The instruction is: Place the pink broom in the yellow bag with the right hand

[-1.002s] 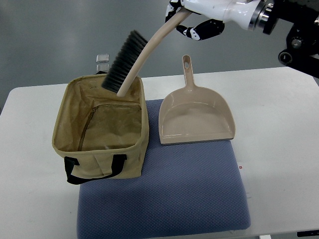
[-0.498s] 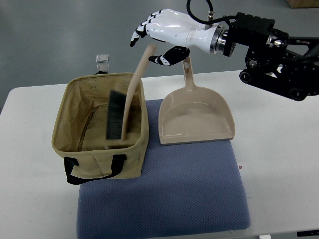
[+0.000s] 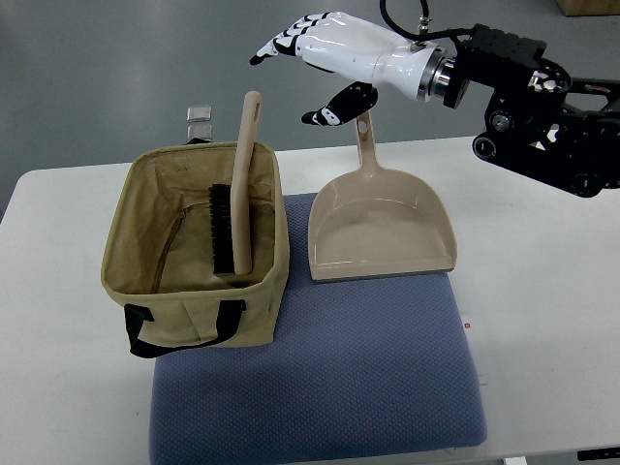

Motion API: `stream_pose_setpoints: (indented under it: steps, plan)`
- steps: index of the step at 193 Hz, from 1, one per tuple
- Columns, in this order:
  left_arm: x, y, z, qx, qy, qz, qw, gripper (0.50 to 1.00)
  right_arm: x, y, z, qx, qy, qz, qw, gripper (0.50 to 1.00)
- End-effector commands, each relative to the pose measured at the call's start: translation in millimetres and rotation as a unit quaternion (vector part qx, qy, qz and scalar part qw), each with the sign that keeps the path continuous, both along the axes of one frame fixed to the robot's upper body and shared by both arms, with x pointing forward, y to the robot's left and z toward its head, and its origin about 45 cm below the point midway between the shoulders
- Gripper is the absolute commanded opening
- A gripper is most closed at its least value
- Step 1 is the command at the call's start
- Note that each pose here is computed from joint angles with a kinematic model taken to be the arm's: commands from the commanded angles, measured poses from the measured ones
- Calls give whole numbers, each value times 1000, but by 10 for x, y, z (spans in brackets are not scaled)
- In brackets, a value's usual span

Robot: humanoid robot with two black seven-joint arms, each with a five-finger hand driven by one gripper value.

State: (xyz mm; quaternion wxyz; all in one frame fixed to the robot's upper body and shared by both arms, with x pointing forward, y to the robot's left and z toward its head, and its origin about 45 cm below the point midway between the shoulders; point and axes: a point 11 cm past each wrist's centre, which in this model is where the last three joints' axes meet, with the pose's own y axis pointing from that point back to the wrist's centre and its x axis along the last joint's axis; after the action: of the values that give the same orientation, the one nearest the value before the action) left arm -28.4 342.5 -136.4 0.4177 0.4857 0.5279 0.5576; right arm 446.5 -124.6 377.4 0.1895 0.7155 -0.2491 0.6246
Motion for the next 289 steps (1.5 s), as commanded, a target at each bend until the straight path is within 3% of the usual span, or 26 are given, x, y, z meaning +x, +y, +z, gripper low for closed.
stream_pose_setpoints:
  steps: [1,41,72,106,147,158,190,224,289]
  plan:
    - [0,2,0,0,0,0,1000,1000,41,-175,-57,65,40,-31,997,825]
    - [0,2,0,0,0,0,1000,1000,102,-526,-182,204,156,-75,964,825]
    - [1,-3,0,0,0,0,1000,1000,230,-1028,-390,338,252,-148,895,825]
    - [0,2,0,0,0,0,1000,1000,239,-1340,-712,442,336,-183,811,832]
    - [-2,2,0,0,1,0,1000,1000,282,-1635,-1090,546,372,-228,715,864]
    - [0,2,0,0,0,0,1000,1000,288,-1727,-1215,578,375,-242,683,917]
    - [0,2,0,0,0,0,1000,1000,235,-1828,-1548,622,383,-270,628,930]
    - [0,2,0,0,0,0,1000,1000,148,-1860,-1819,623,396,-293,608,930]
    - [1,-3,0,0,0,0,1000,1000,107,-1820,-1903,623,401,-295,603,930]
